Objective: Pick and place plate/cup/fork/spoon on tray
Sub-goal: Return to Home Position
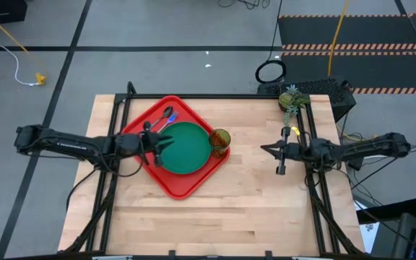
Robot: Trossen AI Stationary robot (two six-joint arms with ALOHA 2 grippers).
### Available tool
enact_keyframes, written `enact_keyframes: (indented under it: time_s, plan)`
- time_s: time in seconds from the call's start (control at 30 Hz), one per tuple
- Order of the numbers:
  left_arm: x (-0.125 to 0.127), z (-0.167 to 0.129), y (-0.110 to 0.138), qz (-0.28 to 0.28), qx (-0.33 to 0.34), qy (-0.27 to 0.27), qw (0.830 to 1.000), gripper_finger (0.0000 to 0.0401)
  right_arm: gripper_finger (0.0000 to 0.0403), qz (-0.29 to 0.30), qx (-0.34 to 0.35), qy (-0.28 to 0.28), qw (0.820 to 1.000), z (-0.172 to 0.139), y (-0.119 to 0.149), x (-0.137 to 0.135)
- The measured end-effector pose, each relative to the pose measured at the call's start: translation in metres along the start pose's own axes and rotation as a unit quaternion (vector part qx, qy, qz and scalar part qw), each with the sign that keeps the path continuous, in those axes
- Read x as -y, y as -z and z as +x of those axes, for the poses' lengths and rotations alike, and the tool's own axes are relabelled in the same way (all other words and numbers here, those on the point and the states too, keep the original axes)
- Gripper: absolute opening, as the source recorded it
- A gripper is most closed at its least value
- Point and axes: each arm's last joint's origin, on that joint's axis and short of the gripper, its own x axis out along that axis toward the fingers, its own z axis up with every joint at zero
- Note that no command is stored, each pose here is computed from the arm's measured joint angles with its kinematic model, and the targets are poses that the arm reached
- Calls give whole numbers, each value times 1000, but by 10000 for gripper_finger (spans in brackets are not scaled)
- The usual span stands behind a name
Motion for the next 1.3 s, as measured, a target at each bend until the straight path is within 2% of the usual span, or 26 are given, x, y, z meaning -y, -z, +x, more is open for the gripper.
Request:
enact_keyframes:
  time_s: [0.13, 0.43, 0.83, 1.0, 1.3]
  plan:
    - [-1, -3, -3, 3, 11, 0, 1000, 92, 0, -1, 9, -19, 1000, -4, -1, 4]
    - [-3, -4, -4, 19, 17, -3, 1000, 92, 0, 13, 6, -12, 1000, -17, 0, 8]
    - [-4, -4, -8, 13, 34, -6, 999, 92, 0, 23, 14, -25, 999, -28, 1, 9]
    - [-5, -4, -10, 12, 48, -7, 999, 92, 0, 23, 1, -54, 998, -28, 4, 7]
    - [-4, -4, -11, 14, 52, -6, 999, 92, 0, 7, -9, -40, 999, -27, 6, 10]
